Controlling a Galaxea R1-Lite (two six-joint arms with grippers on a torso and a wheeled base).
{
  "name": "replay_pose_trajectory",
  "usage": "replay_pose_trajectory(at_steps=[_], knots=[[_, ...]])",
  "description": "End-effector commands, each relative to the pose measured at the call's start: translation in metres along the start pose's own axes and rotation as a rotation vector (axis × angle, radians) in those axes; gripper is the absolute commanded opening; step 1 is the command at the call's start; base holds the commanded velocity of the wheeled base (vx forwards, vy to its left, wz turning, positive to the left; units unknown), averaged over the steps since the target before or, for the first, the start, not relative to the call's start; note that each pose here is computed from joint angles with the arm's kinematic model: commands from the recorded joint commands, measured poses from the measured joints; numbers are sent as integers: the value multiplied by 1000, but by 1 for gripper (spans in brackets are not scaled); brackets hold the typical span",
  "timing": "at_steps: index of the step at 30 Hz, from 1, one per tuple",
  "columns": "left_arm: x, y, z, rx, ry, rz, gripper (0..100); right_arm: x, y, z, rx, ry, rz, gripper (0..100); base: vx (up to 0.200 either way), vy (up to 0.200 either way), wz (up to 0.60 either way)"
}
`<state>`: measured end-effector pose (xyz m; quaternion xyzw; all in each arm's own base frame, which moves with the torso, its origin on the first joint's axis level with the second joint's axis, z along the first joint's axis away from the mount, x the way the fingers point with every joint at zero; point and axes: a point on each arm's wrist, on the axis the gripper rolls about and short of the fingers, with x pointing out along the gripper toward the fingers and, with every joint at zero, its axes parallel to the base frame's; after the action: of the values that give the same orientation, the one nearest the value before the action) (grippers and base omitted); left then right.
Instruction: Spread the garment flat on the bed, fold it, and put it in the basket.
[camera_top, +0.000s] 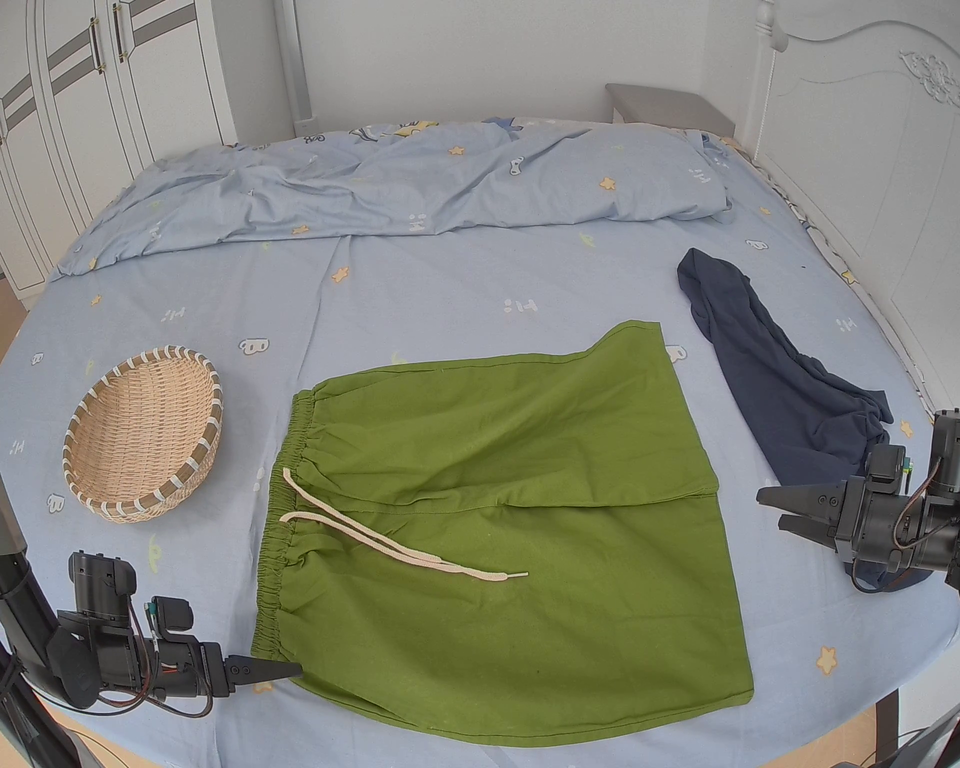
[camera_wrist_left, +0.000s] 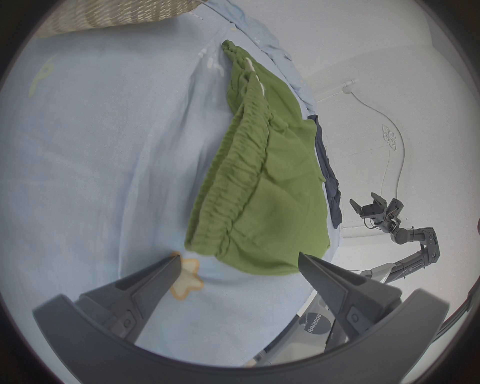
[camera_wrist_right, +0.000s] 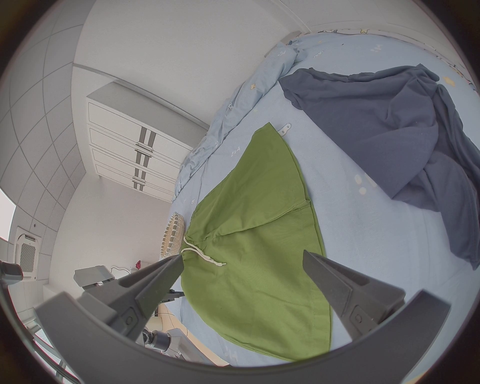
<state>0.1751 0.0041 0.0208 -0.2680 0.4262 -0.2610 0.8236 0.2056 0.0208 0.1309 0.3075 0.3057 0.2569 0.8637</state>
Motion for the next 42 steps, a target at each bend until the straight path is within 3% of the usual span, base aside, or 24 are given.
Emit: replay_pose_trajectory(at_steps=[1, 5, 12, 13, 27, 31, 36, 42], knots=[[11, 13, 3, -9, -5, 6, 100, 1, -1, -1, 4, 4, -3, 100, 0, 0, 0], [15, 16, 5, 22, -44, -3, 100, 1, -2, -2, 6, 6, -4, 100, 0, 0, 0], [17, 16, 8, -2, -87, -19, 100, 1, -2, -1, 6, 6, -6, 100, 0, 0, 0], [17, 16, 8, -5, -87, -19, 0, 1, -2, -1, 6, 6, -6, 100, 0, 0, 0], [12, 16, 8, -35, -90, -8, 0, 0, -4, -9, 20, 29, -13, 100, 0, 0, 0], [-7, 12, 4, -114, -97, -2, 0, -4, -15, -34, 23, 105, -53, 100, 0, 0, 0], [-13, 9, 2, -123, -91, -38, 0, -10, -31, -74, 44, 245, -108, 100, 0, 0, 0], [-12, 9, 2, -121, -87, -40, 0, -22, -39, -106, 4, 364, -138, 100, 0, 0, 0]])
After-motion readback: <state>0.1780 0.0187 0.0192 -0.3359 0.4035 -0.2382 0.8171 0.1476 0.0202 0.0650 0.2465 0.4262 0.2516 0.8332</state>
